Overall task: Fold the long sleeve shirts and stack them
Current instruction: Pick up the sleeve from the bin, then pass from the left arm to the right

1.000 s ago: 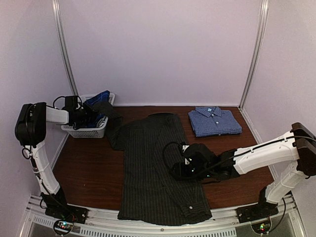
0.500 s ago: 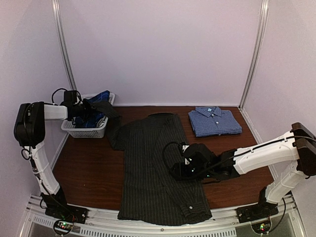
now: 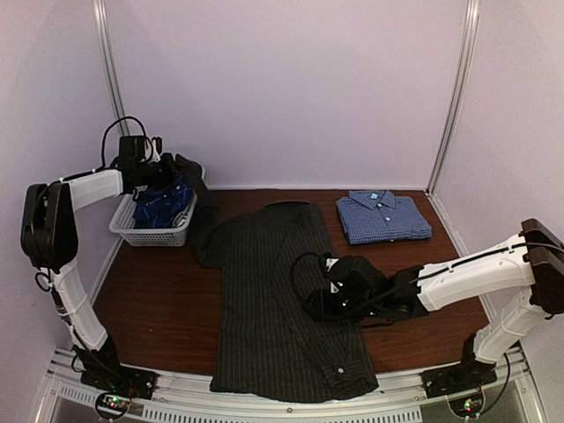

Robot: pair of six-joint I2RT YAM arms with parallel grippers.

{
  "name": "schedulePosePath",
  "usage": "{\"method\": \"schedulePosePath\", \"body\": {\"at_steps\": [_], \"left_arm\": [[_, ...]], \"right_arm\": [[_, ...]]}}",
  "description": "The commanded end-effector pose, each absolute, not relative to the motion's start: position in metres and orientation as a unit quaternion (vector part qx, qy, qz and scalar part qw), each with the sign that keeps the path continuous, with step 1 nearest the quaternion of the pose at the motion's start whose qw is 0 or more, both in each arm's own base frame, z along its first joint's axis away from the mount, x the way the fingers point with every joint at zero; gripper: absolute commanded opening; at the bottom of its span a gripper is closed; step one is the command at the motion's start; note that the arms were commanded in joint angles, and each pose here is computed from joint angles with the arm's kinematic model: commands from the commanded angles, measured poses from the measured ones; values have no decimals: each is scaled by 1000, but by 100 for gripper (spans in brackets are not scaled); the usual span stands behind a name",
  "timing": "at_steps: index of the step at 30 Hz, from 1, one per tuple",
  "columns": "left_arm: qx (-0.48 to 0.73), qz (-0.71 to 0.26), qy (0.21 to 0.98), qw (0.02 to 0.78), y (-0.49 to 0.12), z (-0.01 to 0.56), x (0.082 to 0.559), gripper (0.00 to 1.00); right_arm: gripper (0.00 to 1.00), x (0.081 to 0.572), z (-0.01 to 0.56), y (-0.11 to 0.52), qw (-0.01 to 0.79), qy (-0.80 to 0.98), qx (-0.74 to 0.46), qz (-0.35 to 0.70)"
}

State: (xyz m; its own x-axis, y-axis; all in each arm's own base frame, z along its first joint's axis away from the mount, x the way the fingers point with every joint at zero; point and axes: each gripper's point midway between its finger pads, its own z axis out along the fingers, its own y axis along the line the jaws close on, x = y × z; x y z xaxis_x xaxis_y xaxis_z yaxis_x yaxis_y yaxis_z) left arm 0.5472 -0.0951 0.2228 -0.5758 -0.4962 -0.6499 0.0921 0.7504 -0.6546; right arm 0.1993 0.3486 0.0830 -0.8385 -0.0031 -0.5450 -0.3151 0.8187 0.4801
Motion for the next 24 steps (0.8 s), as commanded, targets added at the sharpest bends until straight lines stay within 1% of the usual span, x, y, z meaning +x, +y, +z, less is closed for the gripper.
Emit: {"method": "schedulePosePath", "body": {"at_steps": [1,9,16,19,22,24], "left_arm": [[39,-350,814,461,-160,269,516,2],[190,-390,804,406,-247,266,431,1],[307,-430,764,370,-297,272,347,2],[341,-438,751,356,-305,265,321,2],[364,-443,743,346,-308,259,304,2],[379,-434,742,342,-311,255,296,2]], "right_arm": [[47,211,106,343,307,905,-75,287],[48,217,130,323,345,893,-50,283],[49,218,146,311,371,881,-42,289],[56,223,162,309,402,868,-55,287],[67,232,190,312,450,844,-90,277],[76,238,212,318,479,828,-117,269]]}}
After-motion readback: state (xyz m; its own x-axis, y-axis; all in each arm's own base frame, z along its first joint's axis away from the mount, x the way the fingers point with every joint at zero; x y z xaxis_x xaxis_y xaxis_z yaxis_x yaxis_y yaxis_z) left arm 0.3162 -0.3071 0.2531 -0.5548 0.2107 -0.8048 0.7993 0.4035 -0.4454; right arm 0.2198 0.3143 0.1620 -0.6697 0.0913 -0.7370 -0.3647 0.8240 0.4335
